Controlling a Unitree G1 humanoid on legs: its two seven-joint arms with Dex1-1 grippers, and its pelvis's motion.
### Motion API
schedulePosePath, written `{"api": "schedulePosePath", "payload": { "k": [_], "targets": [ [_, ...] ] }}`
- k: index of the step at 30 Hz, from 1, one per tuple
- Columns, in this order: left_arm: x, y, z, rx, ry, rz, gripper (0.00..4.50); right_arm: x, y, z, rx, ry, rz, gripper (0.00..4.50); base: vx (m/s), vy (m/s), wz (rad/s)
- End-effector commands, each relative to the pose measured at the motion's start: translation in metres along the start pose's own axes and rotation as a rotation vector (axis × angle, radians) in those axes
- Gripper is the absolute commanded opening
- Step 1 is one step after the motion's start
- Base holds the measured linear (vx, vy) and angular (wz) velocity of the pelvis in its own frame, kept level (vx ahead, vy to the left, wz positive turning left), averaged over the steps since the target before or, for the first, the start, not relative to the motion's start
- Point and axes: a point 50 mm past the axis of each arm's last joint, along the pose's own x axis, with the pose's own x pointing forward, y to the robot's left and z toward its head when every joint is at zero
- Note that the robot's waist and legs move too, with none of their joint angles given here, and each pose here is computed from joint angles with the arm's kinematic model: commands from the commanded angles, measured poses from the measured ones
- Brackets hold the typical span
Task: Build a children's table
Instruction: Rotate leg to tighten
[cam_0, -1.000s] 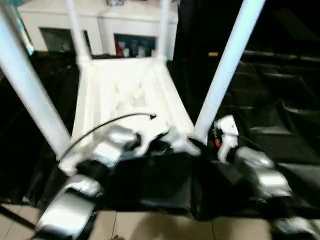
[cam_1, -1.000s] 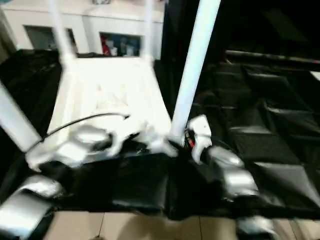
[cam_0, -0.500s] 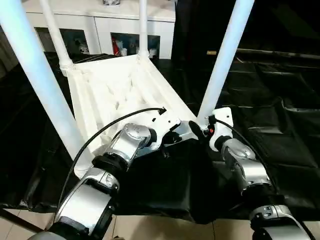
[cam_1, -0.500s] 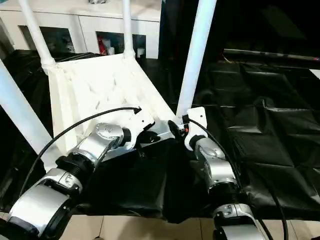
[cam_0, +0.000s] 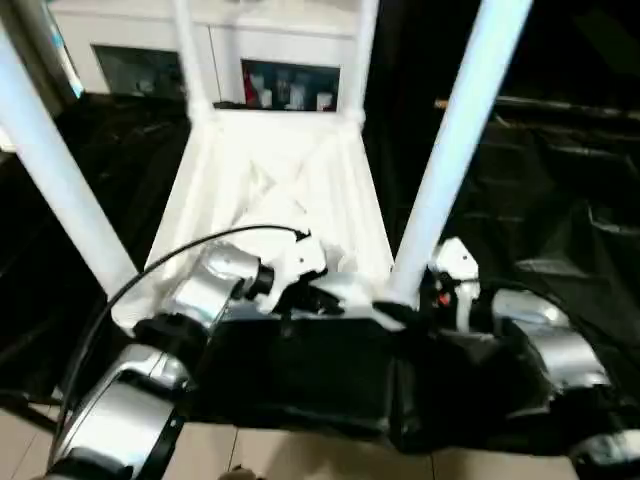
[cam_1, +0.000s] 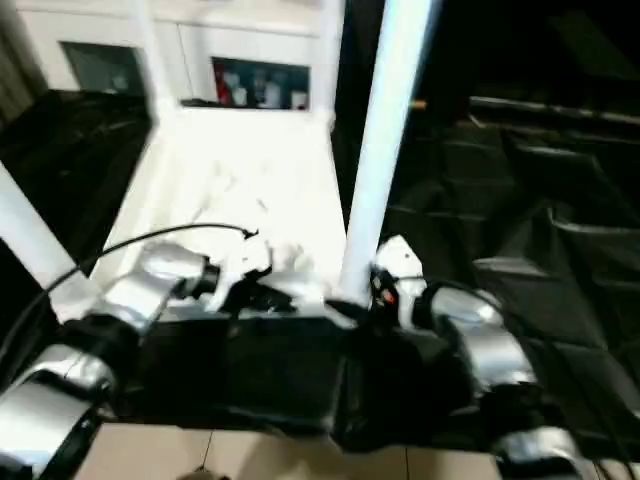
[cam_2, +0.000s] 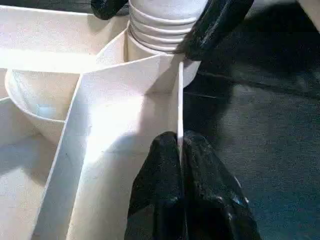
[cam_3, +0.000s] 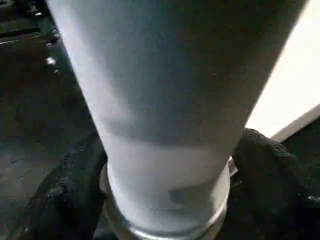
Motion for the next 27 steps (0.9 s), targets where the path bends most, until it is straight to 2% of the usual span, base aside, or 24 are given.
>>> {"api": "schedulePosePath", "payload": {
  "k": [1, 7, 9, 15, 16, 20, 24, 27],
  "targets": [
    [0.008, -0.01, 0.005, -0.015, -0.107, -0.114, 0.0, -0.008, -0.003, 0.005, 0.003, -0.011, 0.009, 3.81, 0.0, 0.0, 0.0],
    [0.006, -0.012, 0.004, -0.017, -0.111, -0.137, 0.0, -0.008, 0.002, 0.004, 0.02, -0.01, 0.068, 3.45, 0.0, 0.0, 0.0],
    [0.006, -0.012, 0.005, -0.018, -0.113, -0.135, 0.0, -0.007, 0.004, 0.004, 0.033, -0.021, 0.077, 3.13, 0.0, 0.0, 0.0],
    [0.007, -0.011, 0.005, -0.018, -0.11, -0.114, 0.0, -0.004, 0.006, 0.003, 0.047, -0.023, 0.077, 2.78, 0.0, 0.0, 0.0],
    [0.009, -0.007, 0.004, -0.017, -0.092, -0.059, 0.0, -0.001, 0.003, 0.0, 0.081, -0.029, 0.024, 2.78, 0.0, 0.0, 0.0],
    [0.011, -0.001, 0.002, -0.031, -0.058, 0.03, 0.0, 0.004, -0.004, -0.006, 0.11, -0.014, -0.094, 2.76, 0.0, 0.0, 0.0],
    [0.022, 0.014, 0.005, -0.093, -0.046, 0.262, 0.0, 0.021, -0.016, -0.022, 0.213, 0.023, -0.415, 2.75, 0.0, 0.0, 0.0],
    [0.031, 0.02, 0.009, -0.144, -0.045, 0.372, 0.0, 0.034, -0.016, -0.025, 0.261, 0.018, -0.538, 2.74, 0.0, 0.0, 0.0]
  ]
}}
